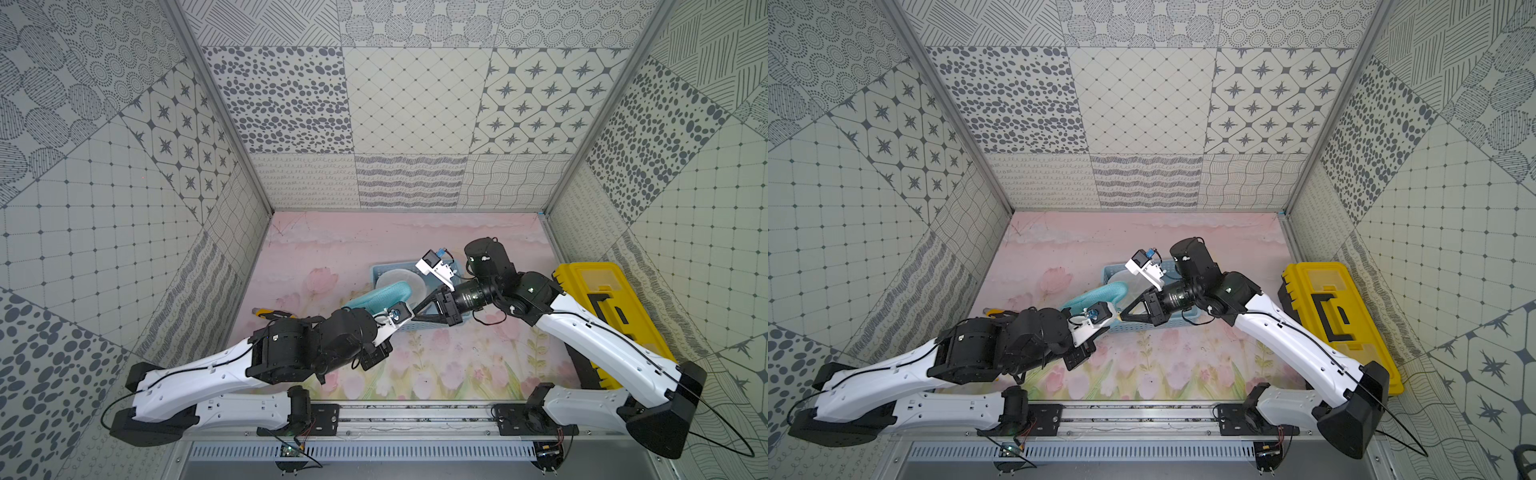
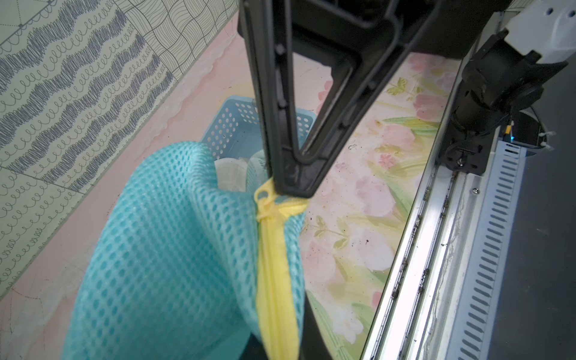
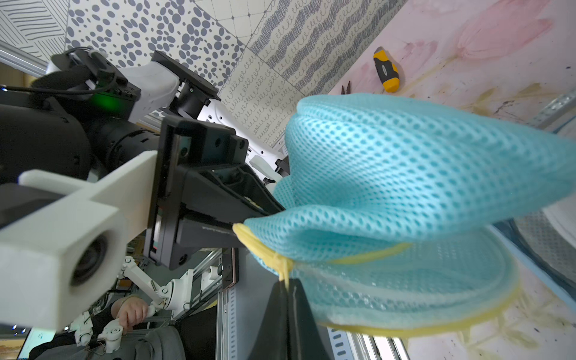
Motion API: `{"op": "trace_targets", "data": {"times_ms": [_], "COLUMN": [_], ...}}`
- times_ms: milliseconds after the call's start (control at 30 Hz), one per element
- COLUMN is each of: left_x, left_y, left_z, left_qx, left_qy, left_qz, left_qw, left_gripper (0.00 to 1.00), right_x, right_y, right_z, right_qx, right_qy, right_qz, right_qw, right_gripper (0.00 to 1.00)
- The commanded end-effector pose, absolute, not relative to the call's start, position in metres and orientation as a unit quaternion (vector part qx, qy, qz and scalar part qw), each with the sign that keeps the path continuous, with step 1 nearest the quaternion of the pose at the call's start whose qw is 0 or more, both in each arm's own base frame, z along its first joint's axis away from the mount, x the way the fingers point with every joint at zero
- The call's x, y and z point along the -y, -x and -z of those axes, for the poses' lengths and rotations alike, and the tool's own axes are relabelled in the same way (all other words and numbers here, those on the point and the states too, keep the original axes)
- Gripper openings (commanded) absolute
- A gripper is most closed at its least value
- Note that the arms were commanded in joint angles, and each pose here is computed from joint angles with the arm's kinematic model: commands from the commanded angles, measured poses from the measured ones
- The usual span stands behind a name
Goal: Turn the laundry bag inside out
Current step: Zip the zipper on the laundry bag.
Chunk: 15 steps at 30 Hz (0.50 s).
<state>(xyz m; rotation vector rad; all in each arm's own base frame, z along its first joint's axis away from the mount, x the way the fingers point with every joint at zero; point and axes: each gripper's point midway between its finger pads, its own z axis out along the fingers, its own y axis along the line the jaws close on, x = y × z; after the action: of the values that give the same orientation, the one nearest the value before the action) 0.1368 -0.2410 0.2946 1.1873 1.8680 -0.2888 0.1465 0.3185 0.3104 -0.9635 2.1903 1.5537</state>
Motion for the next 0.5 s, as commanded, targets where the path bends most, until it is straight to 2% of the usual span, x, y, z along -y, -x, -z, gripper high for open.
{"op": "trace_targets", "data": {"times_ms": [0,167,300,333,467], "left_x": [0.243,0.25,0.261,0.265,0.279], "left_y": [-0.135,-0.128,-0.112,-0.107,-0.094], "left_z": [-0.294,-0.282,-0.264,-0.255,-0.23], "left_qx": [-0.757,-0.771,-0.789,-0.797,-0.821], "left_qy": [-0.469,-0.47,-0.468,-0.459,-0.421], "left_qz": [0.129,0.16,0.205,0.221,0.272], "left_qw": [0.436,0.398,0.342,0.324,0.273], "left_gripper": [0.0,0.0,0.0,0.05,0.12], "right_x": [-0.302,-0.29,-0.291,-0.292,-0.292], "right_y": [-0.175,-0.183,-0.174,-0.169,-0.158], "right_z": [-0.29,-0.277,-0.276,-0.276,-0.265], "right_qx": [-0.801,-0.825,-0.819,-0.816,-0.817], "right_qy": [0.281,0.255,0.267,0.274,0.279], "right_qz": [-0.499,-0.475,-0.484,-0.486,-0.487], "right_qw": [0.173,0.171,0.157,0.152,0.133], "right_gripper": [0.0,0.0,0.0,0.0,0.0]}}
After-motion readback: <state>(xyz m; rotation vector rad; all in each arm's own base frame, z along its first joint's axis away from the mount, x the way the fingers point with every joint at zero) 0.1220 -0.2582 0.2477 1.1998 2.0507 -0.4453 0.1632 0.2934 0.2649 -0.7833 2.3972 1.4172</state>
